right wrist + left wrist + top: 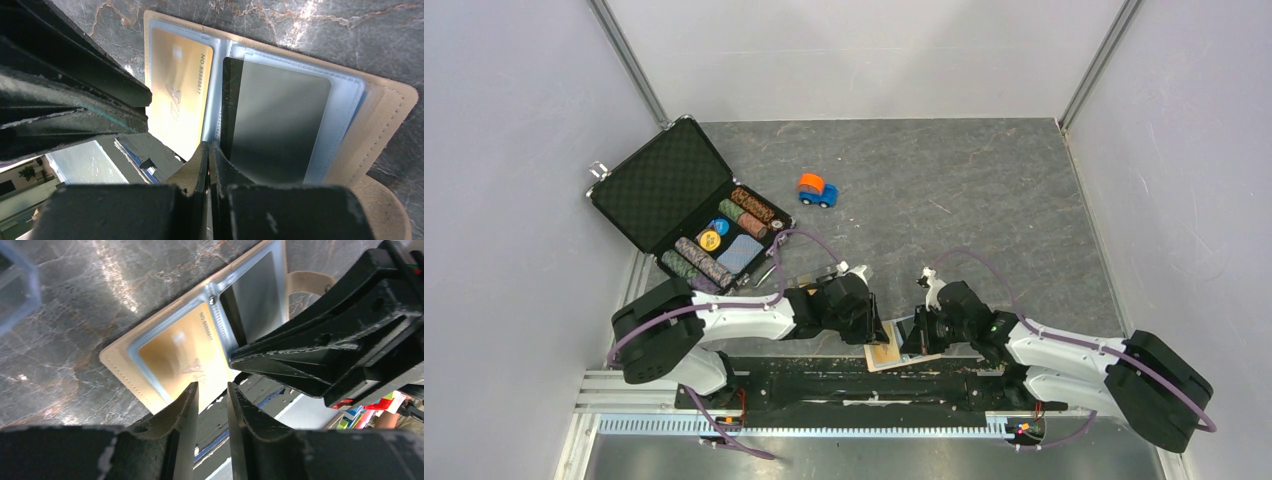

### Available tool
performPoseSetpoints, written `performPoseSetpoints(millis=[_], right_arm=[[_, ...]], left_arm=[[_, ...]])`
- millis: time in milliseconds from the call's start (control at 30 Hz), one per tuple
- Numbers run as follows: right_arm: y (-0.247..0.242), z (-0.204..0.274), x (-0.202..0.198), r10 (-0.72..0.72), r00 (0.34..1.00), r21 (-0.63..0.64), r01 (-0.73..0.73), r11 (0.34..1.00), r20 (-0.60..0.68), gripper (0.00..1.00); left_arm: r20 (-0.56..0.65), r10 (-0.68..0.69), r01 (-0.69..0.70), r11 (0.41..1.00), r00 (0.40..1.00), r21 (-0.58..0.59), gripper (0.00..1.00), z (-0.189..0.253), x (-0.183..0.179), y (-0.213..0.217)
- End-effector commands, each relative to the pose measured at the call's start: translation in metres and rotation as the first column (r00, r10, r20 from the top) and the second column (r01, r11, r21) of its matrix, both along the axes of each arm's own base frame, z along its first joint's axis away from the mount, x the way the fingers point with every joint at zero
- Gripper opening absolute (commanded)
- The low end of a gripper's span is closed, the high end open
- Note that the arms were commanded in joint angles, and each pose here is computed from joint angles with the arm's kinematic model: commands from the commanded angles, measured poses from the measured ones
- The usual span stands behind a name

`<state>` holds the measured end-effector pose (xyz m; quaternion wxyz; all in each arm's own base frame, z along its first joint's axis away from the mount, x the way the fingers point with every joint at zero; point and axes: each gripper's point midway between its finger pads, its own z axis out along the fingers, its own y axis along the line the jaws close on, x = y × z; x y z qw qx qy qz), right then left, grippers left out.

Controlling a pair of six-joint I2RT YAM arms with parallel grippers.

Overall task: Put the credit cards into the card holder
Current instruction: Turn over the card slot in the card holder.

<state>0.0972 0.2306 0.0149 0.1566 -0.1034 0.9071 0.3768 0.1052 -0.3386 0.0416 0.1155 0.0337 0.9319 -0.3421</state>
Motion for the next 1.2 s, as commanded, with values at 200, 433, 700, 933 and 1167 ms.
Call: performPoseSetpoints(millis=[200, 433, 700, 933, 1167], right_arm=[[0.002, 0.008, 0.013, -0.021, 0.998, -0.028, 0.022, 0.999, 0.057, 0.0], [0.014, 0.019, 0.009, 0.031, 0.997, 0.031, -0.033, 0.999, 0.065, 0.0], [0.016, 0.012, 0.003, 0.045, 0.998, 0.028, -0.046, 0.999, 0.044, 0.0], [0.012, 0.003, 0.001, 0.045, 0.999, -0.007, -0.045, 0.999, 0.026, 0.0], [0.009, -0.001, 0.0, 0.042, 0.999, -0.032, -0.042, 0.999, 0.02, 0.0]], left_arm=[[0.053, 0.057, -0.06, 0.996, 0.997, 0.067, 0.46, 0.017, 0.008, 0.014], [0.055, 0.051, -0.06, 0.984, 0.997, 0.165, 0.51, 0.001, 0.008, 0.028], [0.035, 0.003, -0.007, 0.992, 0.999, 0.122, 0.48, -0.002, 0.004, 0.004], [0.033, -0.022, 0.017, 0.989, 0.999, 0.146, 0.44, -0.005, 0.001, -0.003], [0.107, -0.044, 0.004, 0.937, 0.993, 0.349, 0.66, 0.002, 0.004, 0.025]])
